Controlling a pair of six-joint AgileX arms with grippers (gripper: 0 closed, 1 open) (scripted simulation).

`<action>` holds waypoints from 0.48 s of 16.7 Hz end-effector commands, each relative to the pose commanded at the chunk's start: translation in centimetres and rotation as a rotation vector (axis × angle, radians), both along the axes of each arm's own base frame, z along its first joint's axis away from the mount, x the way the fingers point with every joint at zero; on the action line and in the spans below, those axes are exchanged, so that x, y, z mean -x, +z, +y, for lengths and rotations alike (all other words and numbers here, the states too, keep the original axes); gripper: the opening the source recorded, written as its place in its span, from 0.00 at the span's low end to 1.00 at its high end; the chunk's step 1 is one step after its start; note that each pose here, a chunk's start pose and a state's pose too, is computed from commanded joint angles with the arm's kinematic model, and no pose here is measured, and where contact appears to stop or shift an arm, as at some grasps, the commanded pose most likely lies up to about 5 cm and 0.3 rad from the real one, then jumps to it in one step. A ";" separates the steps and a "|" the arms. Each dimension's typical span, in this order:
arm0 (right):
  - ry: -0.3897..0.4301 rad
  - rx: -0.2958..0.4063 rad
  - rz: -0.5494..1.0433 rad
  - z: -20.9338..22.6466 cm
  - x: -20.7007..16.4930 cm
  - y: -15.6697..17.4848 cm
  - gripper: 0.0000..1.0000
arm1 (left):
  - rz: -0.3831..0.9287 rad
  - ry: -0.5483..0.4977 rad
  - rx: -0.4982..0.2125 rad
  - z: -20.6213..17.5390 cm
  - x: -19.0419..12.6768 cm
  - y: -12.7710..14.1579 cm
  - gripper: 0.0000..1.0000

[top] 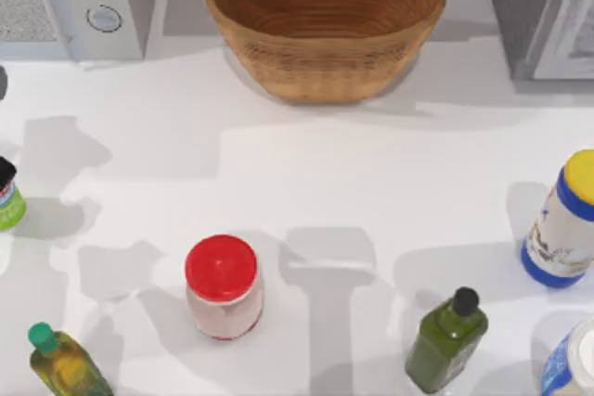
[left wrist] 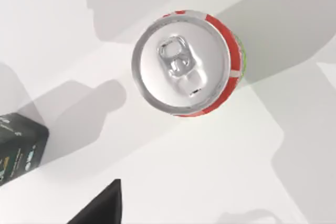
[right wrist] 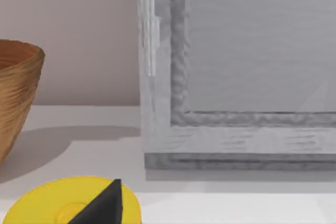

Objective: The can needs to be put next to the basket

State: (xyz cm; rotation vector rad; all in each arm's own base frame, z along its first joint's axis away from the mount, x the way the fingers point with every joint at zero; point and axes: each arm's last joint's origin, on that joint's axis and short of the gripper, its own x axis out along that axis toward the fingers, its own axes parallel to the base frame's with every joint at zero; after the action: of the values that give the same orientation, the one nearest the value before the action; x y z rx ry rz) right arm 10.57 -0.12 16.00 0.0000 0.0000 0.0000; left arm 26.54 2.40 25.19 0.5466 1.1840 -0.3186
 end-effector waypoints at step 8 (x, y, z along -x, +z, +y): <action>0.000 0.000 0.000 0.0 0.0 0.0 1.00 | 0.342 -0.195 0.002 2.0 -9.4 -2.7 1.00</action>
State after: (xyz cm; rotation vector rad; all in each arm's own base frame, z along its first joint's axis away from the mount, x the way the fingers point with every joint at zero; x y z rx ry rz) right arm 10.57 -0.12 16.00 0.0000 0.0000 0.0000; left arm 35.98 4.44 22.46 0.6235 1.4620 -0.5978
